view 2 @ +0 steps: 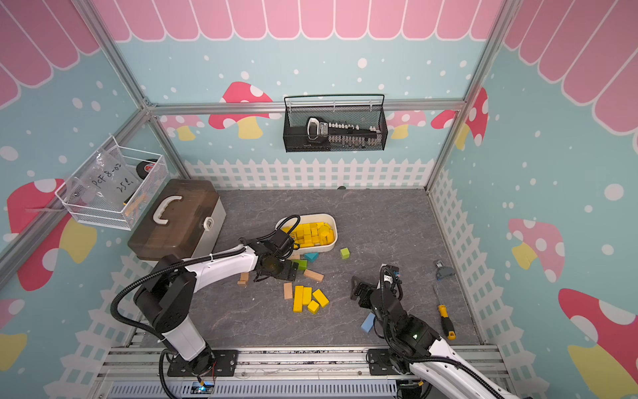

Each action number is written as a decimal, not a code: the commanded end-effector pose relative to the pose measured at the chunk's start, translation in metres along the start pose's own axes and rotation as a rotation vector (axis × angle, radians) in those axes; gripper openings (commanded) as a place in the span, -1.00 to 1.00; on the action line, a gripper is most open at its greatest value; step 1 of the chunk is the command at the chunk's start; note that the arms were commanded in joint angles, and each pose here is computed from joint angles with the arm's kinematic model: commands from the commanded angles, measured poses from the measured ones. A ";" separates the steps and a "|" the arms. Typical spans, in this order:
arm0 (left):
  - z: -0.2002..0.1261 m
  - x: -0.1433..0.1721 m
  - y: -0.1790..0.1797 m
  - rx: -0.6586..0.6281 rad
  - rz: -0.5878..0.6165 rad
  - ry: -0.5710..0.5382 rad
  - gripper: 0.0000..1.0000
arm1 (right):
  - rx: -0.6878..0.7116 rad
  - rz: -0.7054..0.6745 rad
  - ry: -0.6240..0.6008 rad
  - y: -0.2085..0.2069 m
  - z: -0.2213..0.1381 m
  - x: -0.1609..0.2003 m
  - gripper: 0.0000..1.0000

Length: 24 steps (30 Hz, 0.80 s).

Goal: Pick out the yellow building blocks
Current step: Pick up the building block from the center of the board.

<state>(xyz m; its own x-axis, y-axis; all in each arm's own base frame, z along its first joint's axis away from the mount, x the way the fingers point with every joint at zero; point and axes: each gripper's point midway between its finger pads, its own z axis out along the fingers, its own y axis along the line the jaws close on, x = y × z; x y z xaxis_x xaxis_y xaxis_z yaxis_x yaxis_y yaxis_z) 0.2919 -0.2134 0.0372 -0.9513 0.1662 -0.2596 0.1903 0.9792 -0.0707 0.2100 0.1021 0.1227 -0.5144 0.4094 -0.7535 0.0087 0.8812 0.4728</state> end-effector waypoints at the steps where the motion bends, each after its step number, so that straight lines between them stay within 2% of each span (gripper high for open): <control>1: 0.007 -0.001 0.003 -0.037 -0.008 0.004 0.98 | -0.008 0.026 -0.018 0.003 -0.001 -0.007 0.97; 7: 0.013 0.001 0.005 -0.053 -0.009 0.014 0.91 | -0.011 0.028 -0.021 0.003 -0.002 -0.007 0.97; 17: 0.015 0.003 0.003 -0.043 -0.003 0.028 0.47 | -0.013 0.031 -0.021 0.003 -0.002 -0.007 0.97; 24: 0.016 0.004 0.001 -0.029 0.000 0.036 0.30 | -0.014 0.032 -0.022 0.003 -0.002 -0.007 0.97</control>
<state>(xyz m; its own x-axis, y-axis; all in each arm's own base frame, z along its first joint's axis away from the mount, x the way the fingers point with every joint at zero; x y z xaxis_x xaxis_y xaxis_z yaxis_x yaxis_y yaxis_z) 0.2894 -0.2096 0.0210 -0.9588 0.1733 -0.2250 0.1855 0.9821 -0.0339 0.2104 0.1017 0.1233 -0.5122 0.4129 -0.7531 0.0099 0.8796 0.4756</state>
